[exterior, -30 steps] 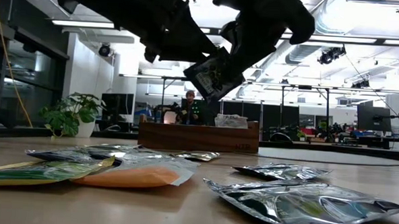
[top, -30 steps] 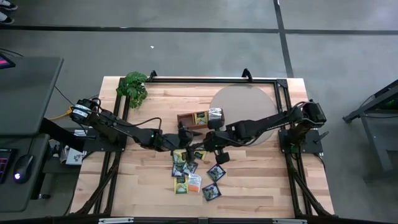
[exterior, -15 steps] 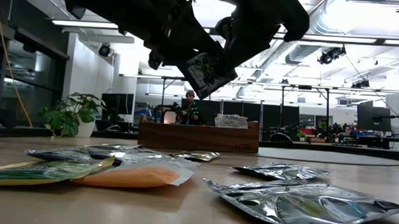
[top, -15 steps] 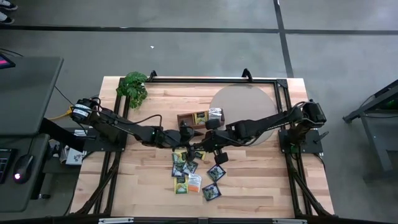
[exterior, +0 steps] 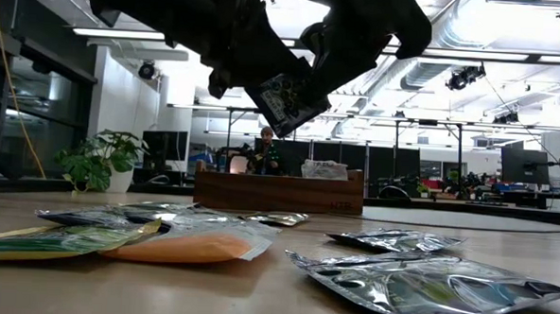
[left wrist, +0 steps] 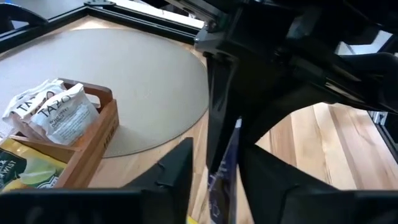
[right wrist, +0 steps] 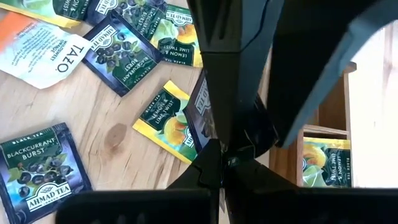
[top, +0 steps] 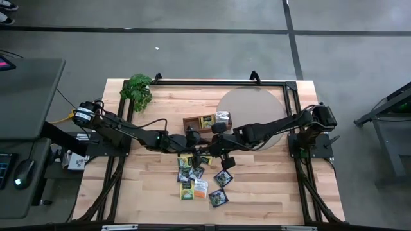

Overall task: Pick & Place Tea
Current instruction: Put the violet tea bag into the left section of the wooden organizer

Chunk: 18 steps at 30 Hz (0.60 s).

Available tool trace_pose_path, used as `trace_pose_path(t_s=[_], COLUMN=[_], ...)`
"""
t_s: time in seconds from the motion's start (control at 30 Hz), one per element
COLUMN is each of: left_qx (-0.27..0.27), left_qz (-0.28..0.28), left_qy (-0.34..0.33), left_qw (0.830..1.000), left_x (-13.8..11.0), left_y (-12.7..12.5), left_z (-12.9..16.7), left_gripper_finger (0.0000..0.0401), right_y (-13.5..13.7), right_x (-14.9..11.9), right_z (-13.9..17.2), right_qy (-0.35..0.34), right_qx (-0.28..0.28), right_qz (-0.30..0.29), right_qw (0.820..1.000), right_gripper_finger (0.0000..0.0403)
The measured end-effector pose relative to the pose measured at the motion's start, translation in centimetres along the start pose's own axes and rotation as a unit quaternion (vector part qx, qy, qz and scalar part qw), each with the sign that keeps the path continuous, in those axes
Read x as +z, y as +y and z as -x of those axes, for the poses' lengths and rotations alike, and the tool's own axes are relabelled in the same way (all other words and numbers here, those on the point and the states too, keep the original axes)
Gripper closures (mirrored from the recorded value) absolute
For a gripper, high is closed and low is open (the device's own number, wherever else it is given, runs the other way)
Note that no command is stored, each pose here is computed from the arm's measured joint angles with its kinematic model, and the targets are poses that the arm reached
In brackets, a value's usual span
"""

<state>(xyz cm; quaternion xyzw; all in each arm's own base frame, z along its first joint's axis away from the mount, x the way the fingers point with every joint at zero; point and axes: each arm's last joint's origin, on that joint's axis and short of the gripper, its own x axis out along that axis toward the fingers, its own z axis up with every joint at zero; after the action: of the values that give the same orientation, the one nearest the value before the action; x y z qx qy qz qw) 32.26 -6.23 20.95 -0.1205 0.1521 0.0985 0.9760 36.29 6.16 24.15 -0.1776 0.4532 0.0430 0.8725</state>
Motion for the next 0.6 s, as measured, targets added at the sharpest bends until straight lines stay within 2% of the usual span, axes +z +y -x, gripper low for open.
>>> trace_pose_path(t_s=[0.3, 0.6], left_qx=[-0.021, -0.011], left_qz=[0.0, 0.0], left_qy=[0.004, 0.0], left_qw=[1.0, 1.0], left_x=[0.03, 0.04], left_y=[-0.14, -0.08], left_z=[0.0, 0.0], left_gripper_finger=[0.0394, 0.04], right_y=[0.0, -0.07], right_x=[0.08, 0.11], right_z=[-0.01, -0.02], right_qy=[-0.005, -0.005], right_qx=[-0.001, -0.013], right_qz=[-0.001, -0.007], right_qw=[1.0, 1.0], right_gripper_finger=[0.0403, 0.0402])
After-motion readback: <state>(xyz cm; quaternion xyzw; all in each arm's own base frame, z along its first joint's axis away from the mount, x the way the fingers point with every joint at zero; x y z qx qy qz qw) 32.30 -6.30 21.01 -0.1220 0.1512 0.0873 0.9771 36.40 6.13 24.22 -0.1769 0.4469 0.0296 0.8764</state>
